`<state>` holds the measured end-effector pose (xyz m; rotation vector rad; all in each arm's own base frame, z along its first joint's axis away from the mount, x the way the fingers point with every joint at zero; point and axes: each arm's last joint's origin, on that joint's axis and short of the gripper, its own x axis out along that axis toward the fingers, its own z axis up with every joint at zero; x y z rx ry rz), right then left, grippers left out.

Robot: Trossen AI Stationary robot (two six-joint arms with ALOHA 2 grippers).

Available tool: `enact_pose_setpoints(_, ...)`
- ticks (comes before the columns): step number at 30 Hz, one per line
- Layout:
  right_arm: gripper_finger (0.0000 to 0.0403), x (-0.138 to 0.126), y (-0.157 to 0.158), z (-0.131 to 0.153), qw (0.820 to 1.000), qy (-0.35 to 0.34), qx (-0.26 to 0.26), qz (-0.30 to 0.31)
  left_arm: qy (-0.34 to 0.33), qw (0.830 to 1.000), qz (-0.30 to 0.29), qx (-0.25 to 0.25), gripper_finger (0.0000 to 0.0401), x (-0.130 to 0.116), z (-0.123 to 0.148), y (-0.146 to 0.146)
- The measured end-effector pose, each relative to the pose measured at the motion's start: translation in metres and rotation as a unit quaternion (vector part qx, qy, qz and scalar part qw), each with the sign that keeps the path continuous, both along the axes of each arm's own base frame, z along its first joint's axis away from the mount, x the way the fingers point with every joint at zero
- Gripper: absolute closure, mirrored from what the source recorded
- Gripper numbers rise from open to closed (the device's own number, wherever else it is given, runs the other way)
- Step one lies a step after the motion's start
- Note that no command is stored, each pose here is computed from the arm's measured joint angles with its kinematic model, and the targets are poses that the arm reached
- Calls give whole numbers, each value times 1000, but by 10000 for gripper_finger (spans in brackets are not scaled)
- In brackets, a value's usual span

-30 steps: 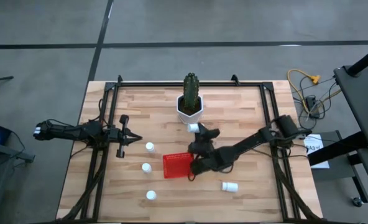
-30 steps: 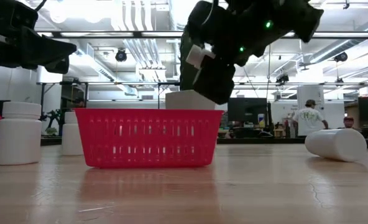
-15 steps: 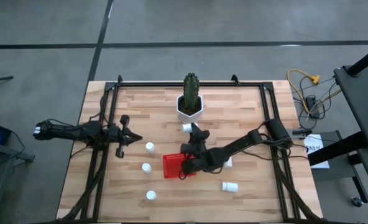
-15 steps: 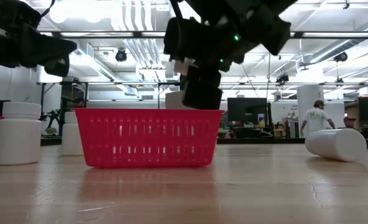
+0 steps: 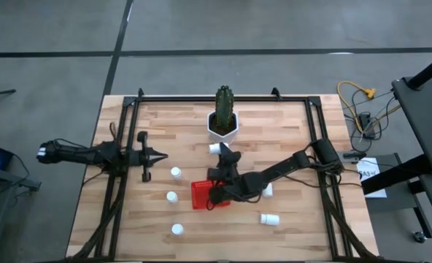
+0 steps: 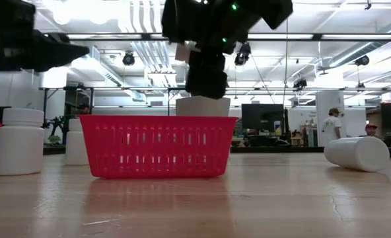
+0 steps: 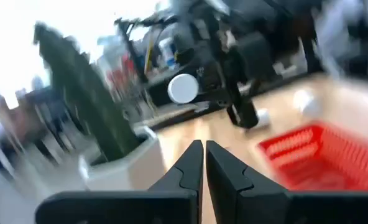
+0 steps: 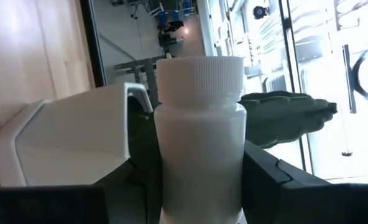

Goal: Pick and place pill bottles into a basket
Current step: Put the white pill bottle into the red bin

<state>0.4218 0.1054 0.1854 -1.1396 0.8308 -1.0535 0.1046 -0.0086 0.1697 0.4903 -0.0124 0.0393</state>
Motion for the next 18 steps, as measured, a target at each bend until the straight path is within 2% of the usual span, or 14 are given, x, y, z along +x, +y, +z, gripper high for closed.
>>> enact_pose_setpoints(2, 262, 2, 1, 4, 1000, -6, 11, 9, 7, 995, -14, 99, 399, 2, -1, -1)
enact_pose_setpoints(4, 262, 5, 2, 7, 999, -8, 25, 23, 8, 983, -21, 184, 399, 3, -1, -2)
enact_pose_setpoints(7, 262, 6, 2, 9, 999, -12, 33, 31, 0, 958, -16, 288, 399, 6, 2, -2)
enact_pose_setpoints(9, 262, 6, 2, 9, 999, -12, 33, 31, -19, 940, -7, 340, 399, 8, 6, -2)
enact_pose_setpoints(11, 262, 6, 2, 9, 999, -12, 33, 32, -42, 933, 1, 357, 399, 10, 11, -3)
enact_pose_setpoints(14, 265, 7, 2, 9, 998, -16, 39, 36, -64, 938, 6, 341, 399, 13, 15, -3)
enact_pose_setpoints(18, 265, 7, 2, 9, 998, -16, 44, 40, -51, 937, 2, 345, 381, 19, 16, -4)
